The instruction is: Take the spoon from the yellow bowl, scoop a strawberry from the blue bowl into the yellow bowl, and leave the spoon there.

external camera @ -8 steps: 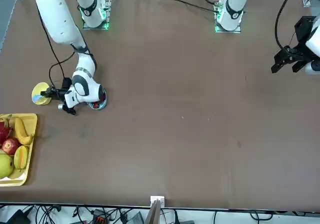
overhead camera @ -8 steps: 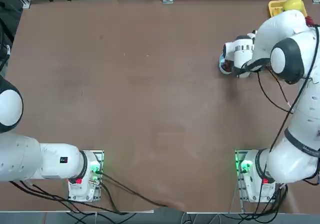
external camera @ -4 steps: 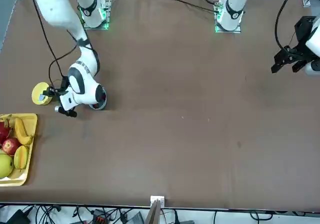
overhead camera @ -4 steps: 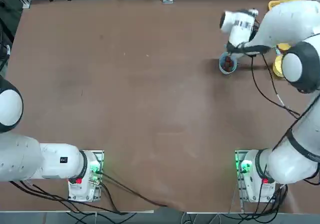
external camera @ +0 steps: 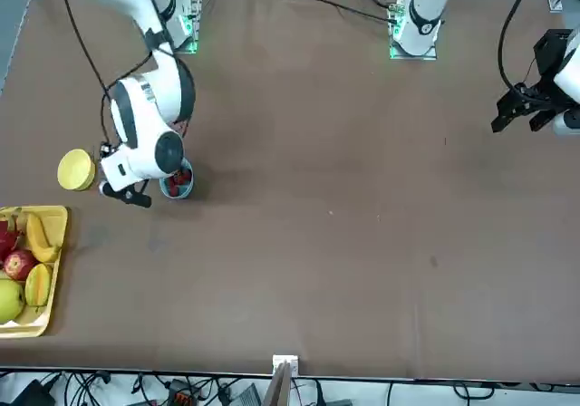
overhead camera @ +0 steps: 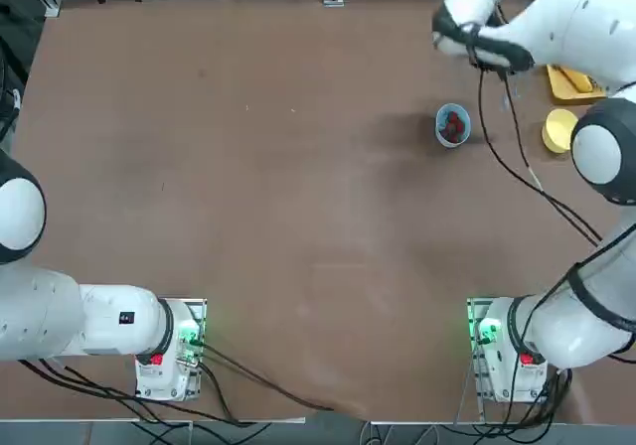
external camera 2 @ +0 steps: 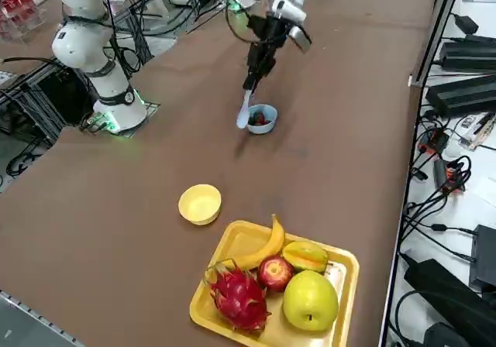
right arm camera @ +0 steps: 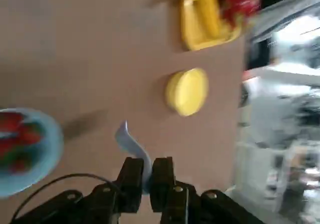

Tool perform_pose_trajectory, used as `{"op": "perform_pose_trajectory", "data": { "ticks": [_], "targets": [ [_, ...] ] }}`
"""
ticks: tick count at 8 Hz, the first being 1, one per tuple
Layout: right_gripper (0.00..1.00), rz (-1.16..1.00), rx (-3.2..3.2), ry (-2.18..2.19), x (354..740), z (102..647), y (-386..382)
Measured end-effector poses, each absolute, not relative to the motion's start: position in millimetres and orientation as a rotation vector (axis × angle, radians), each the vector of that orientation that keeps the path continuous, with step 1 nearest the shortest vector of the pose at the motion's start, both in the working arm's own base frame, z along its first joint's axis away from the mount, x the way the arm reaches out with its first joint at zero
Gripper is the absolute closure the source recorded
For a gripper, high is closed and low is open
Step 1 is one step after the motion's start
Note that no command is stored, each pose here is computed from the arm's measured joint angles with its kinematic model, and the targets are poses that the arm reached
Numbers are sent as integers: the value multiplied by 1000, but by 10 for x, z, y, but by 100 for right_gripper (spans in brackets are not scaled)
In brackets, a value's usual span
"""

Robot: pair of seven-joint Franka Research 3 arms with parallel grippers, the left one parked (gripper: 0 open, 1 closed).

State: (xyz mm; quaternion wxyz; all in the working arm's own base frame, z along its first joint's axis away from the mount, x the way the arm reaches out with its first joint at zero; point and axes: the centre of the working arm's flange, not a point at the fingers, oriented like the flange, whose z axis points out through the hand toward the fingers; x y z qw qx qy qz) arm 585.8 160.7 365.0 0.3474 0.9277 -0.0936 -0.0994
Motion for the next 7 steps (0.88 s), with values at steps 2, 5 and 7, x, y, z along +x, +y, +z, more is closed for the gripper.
{"op": "perform_pose_trajectory", "data": {
  "ticks": [2, 5, 7],
  "targets": [
    [88, -339, 2626, -383, 5949, 3873, 1730],
    [88, -351, 2800, -628, 6127, 3966, 1561],
    [88, -320, 2784, -761, 6124, 3837, 1597]
  ]
}}
